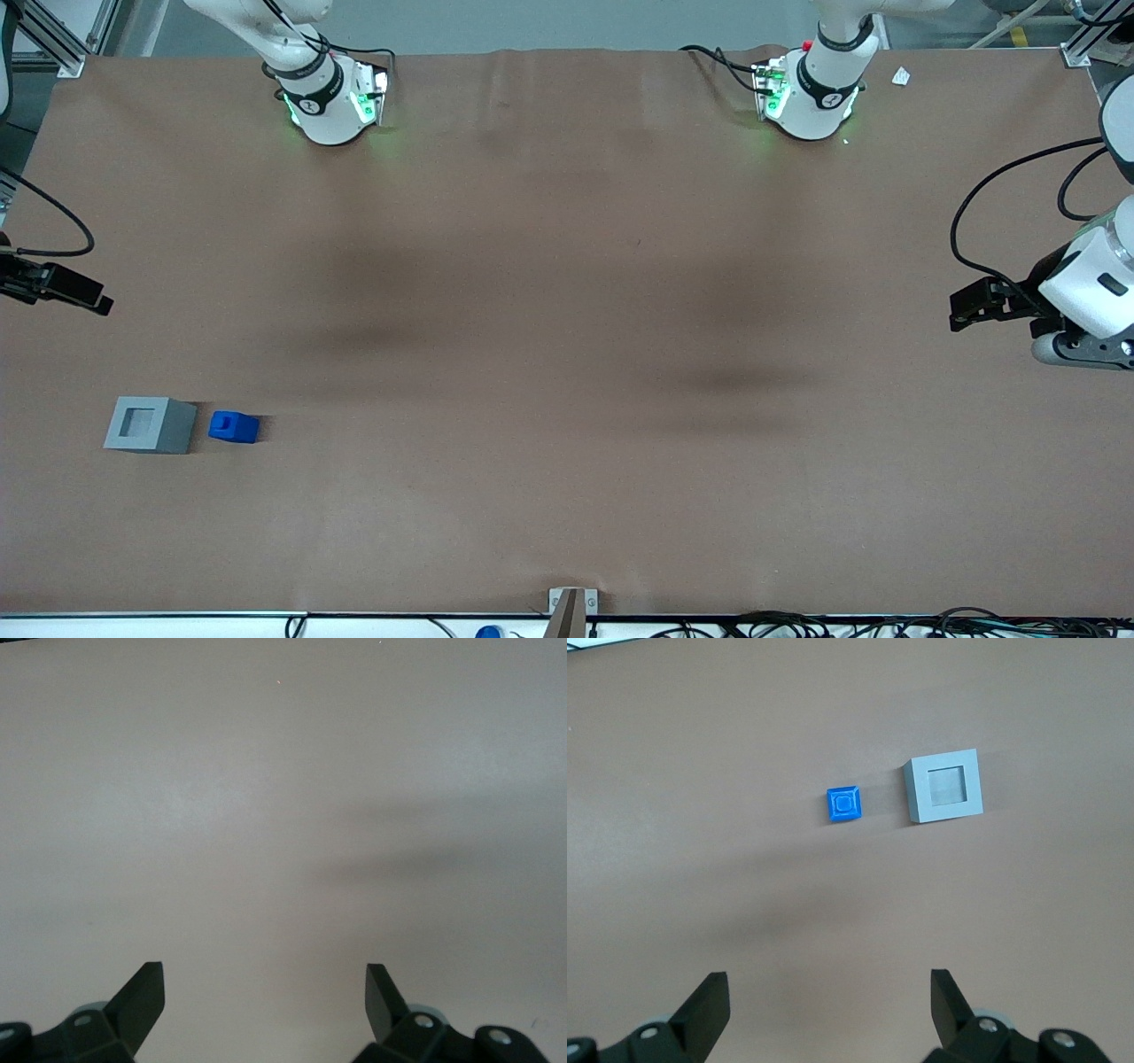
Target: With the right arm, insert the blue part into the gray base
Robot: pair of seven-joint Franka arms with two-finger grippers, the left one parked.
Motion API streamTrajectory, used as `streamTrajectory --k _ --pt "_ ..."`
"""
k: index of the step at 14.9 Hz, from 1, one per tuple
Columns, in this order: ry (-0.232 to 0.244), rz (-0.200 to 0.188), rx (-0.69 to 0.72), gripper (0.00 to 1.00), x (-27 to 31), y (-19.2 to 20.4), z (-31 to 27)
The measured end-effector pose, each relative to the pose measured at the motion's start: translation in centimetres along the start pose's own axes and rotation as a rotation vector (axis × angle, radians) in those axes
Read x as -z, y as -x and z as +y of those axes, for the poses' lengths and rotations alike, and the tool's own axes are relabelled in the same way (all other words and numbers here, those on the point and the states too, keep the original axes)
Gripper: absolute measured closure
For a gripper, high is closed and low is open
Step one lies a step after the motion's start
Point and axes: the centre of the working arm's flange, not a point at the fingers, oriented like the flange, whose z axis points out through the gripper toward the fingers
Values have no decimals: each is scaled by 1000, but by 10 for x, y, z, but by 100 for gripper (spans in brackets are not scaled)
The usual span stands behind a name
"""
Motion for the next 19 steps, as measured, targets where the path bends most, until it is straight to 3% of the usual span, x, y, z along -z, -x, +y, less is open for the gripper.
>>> streamTrajectory --k 3,6,9,11,19 --pt "1 -17 -1 0 -14 -4 0" --pt "1 -20 -1 0 -69 -26 -1" --pt "-3 39 1 0 -154 -49 -4" --pt "-4 52 0 0 -206 -54 -4" --pt "-6 126 -8 0 -312 -76 0"
